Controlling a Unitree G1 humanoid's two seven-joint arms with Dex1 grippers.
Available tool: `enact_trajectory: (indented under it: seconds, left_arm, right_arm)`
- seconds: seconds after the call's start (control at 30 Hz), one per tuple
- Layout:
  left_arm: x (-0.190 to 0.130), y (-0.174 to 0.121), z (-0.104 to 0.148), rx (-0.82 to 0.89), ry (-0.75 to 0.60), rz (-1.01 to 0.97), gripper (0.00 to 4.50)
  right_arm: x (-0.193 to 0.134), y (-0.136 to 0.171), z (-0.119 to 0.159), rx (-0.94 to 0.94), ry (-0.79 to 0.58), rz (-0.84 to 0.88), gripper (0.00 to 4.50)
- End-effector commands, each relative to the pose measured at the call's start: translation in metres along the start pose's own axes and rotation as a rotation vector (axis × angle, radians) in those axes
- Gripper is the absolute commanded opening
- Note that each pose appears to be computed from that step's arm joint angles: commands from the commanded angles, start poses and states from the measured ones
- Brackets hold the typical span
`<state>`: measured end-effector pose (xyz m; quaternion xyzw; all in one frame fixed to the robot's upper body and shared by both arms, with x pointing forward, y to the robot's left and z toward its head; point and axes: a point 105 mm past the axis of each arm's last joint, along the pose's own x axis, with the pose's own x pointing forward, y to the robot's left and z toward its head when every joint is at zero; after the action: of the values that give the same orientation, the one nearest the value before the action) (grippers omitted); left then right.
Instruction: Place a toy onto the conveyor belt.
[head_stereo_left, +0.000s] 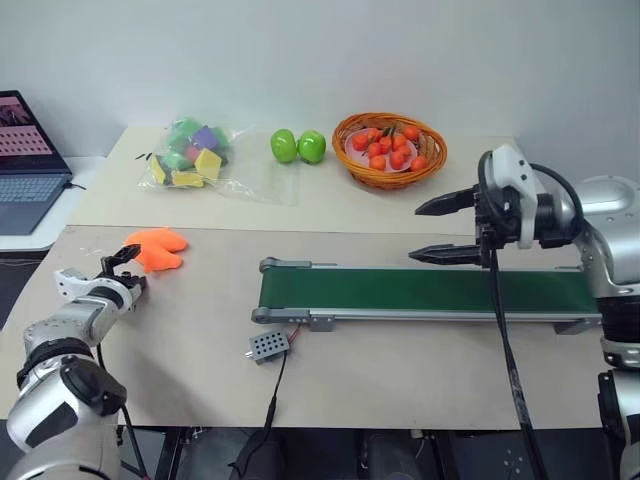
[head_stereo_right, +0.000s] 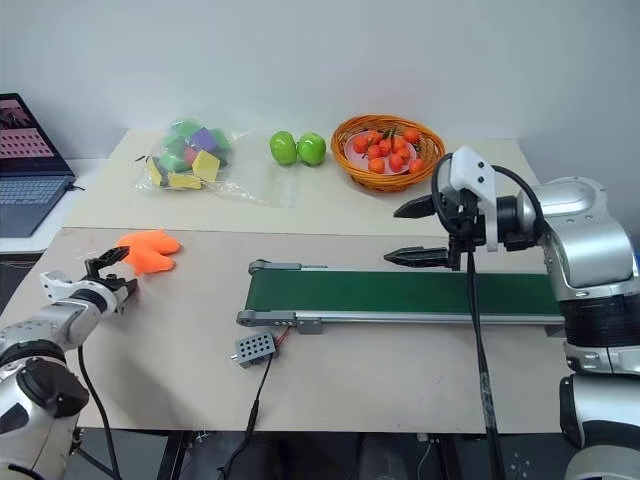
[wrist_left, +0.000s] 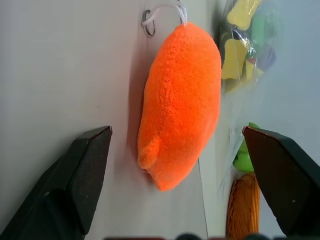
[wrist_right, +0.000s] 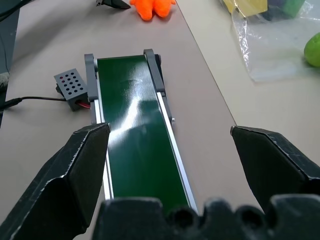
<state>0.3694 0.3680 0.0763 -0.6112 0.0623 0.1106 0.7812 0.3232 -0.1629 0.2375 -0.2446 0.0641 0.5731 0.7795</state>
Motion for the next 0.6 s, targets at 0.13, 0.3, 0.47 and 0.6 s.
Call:
enact_trajectory:
  seconds: [0.13, 0.3, 0.47, 0.6]
  left_arm:
    - [0.005, -0.005, 0.002, 0.022, -0.034, 0.006, 4.48]
    - [0.008, -0.002, -0.001, 0.02, -0.037, 0.028, 4.48]
    - [0.012, -0.008, -0.005, 0.006, -0.039, 0.013, 4.48]
    - [0.014, -0.012, -0.007, -0.002, -0.038, -0.006, 4.48]
  right_arm:
    - [-0.01, -0.002, 0.016, -0.043, -0.027, -0.022, 4.5]
    - [-0.01, -0.001, 0.016, -0.041, -0.025, -0.022, 4.5]
    - [-0.009, 0.0, 0.016, -0.038, -0.026, -0.021, 4.5]
    - [-0.008, 0.0, 0.017, -0.037, -0.029, -0.02, 4.5]
